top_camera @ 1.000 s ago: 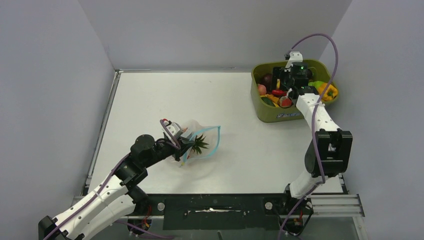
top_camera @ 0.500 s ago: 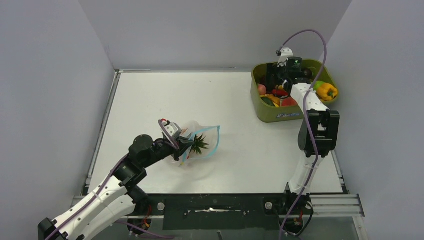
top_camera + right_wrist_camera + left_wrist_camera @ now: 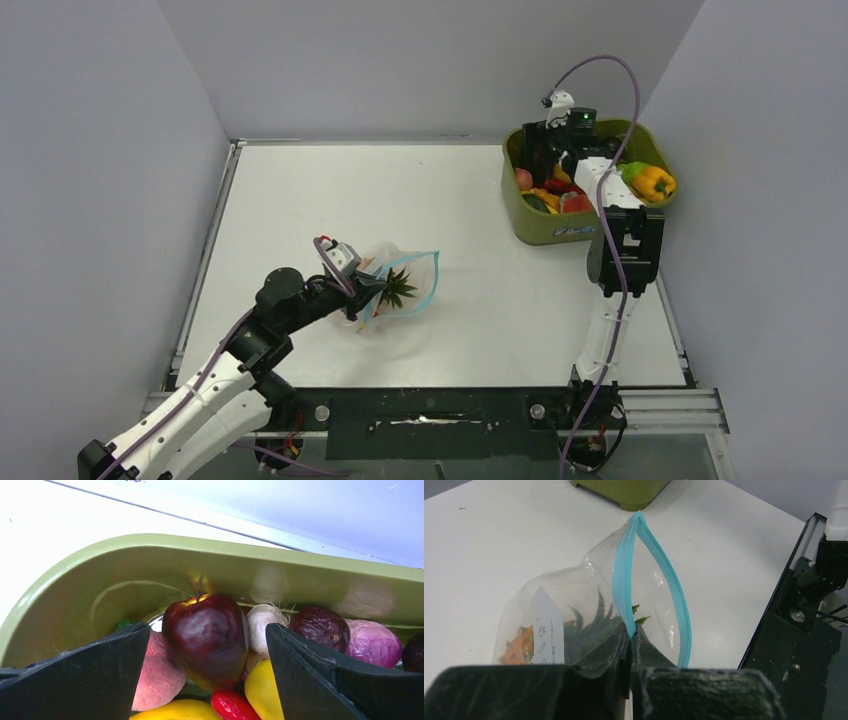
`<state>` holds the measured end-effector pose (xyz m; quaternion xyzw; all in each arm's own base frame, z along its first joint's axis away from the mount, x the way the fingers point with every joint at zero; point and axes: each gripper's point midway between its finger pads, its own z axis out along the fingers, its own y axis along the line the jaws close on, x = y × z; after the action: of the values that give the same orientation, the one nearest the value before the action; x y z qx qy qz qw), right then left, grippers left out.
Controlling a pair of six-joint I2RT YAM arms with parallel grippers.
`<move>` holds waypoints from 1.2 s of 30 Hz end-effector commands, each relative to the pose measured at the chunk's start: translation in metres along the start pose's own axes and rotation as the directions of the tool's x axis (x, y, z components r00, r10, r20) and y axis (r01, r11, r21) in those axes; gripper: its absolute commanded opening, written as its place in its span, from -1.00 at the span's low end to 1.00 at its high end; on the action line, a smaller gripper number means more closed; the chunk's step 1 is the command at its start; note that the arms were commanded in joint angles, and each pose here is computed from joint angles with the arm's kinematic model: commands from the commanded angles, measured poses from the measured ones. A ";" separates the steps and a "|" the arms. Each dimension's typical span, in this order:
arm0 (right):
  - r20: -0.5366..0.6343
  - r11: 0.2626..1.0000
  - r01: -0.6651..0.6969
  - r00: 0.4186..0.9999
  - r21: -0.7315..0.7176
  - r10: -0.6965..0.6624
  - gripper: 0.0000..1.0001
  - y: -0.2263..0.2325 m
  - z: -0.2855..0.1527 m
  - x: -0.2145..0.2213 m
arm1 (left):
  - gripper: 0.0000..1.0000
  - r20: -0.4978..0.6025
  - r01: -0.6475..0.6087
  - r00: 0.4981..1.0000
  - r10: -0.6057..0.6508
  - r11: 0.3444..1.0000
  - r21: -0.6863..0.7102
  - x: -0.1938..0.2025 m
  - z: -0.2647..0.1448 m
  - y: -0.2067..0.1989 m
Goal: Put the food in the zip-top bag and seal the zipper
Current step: Pick up the fake fruit from the bin.
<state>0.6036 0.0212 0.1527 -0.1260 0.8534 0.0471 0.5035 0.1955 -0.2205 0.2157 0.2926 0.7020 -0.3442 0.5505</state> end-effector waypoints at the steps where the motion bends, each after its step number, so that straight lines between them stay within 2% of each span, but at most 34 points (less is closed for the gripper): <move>1: 0.051 0.999 0.039 0.998 -0.011 -0.038 0.79 -0.002 0.006 -0.022 | -1.00 0.059 -0.016 0.998 0.013 0.999 0.048 -0.018 0.000 -0.008; 14: 0.001 0.998 0.044 0.999 -0.034 -0.044 0.63 0.001 0.021 0.000 | -1.00 0.062 -0.007 0.998 0.005 0.999 0.041 -0.019 0.000 -0.003; 20: -0.022 0.998 0.055 0.998 -0.030 -0.055 0.27 -0.001 0.022 0.008 | -1.00 0.066 -0.003 0.998 0.001 0.999 0.039 -0.019 0.000 0.000; 36: -0.014 0.998 0.051 0.999 0.046 -0.050 0.10 -0.011 -0.001 -0.007 | -1.00 0.096 0.014 0.995 -0.019 0.999 0.047 -0.026 -0.001 0.005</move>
<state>0.6078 0.0217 0.1110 -0.1444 0.8719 0.0425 0.4659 0.2050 -0.2138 0.2189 0.2808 0.6996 -0.3536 0.5538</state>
